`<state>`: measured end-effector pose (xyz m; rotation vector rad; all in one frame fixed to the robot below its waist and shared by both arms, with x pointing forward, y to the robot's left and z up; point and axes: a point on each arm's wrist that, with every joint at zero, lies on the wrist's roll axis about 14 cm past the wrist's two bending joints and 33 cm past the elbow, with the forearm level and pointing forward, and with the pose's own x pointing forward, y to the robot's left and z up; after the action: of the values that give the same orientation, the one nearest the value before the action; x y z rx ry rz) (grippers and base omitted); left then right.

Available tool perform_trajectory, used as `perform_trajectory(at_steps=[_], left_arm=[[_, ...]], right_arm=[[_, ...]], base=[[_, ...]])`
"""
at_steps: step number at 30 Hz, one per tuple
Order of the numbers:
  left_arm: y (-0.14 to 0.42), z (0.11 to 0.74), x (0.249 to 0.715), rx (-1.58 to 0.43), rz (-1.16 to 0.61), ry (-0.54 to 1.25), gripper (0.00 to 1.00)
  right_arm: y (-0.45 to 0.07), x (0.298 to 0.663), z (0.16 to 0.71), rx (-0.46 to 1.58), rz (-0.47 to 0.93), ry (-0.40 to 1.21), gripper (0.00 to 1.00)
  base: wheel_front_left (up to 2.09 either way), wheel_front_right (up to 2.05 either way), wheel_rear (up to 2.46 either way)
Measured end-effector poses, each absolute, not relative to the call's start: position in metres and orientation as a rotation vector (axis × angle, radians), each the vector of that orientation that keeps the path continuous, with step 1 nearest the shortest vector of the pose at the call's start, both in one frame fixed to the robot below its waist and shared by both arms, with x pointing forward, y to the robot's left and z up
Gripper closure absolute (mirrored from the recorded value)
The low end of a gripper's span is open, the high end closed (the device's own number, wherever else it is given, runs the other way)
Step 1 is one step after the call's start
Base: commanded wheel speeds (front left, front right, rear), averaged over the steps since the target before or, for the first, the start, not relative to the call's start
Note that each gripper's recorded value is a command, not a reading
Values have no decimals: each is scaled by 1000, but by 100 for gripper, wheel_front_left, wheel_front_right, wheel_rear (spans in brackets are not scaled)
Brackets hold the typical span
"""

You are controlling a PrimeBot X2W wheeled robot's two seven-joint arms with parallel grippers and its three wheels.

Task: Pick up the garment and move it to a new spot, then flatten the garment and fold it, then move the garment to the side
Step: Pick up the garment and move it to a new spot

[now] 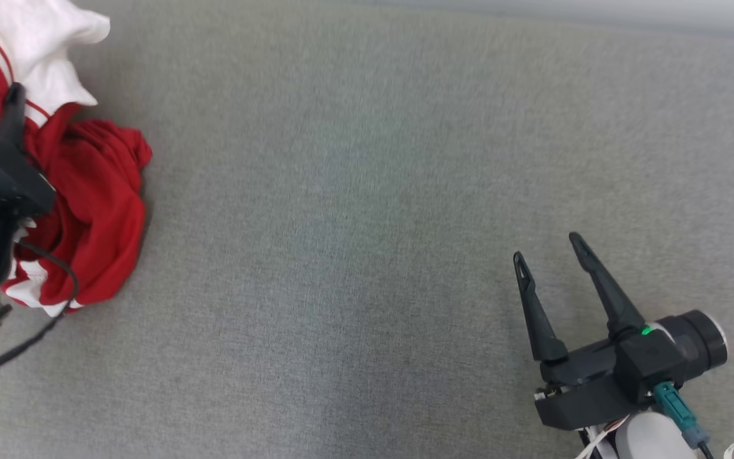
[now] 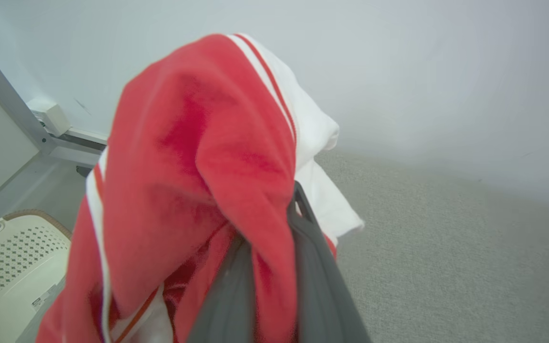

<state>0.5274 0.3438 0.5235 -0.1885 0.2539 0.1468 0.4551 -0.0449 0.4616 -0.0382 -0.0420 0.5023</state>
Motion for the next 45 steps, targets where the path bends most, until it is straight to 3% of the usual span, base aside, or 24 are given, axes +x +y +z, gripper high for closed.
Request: perform_trajectory(at_steps=[12, 21, 34, 45], left_arm=[[286, 625, 519, -239, -28, -24, 100], [197, 661, 521, -258, -251, -72, 100], [52, 655, 509, -306, -564, 10, 100], [-55, 604, 494, -406, -736, 127, 100]], right_arm=[[-62, 429, 507, 0, 428, -120, 0], [-87, 411, 533, 5, 350, -176, 0], [-158, 380, 552, 1, 140, -217, 0], [-194, 368, 550, -3, 28, -206, 0]], base=[[0, 0, 0], [0, 0, 0], [0, 0, 0], [0, 0, 0]])
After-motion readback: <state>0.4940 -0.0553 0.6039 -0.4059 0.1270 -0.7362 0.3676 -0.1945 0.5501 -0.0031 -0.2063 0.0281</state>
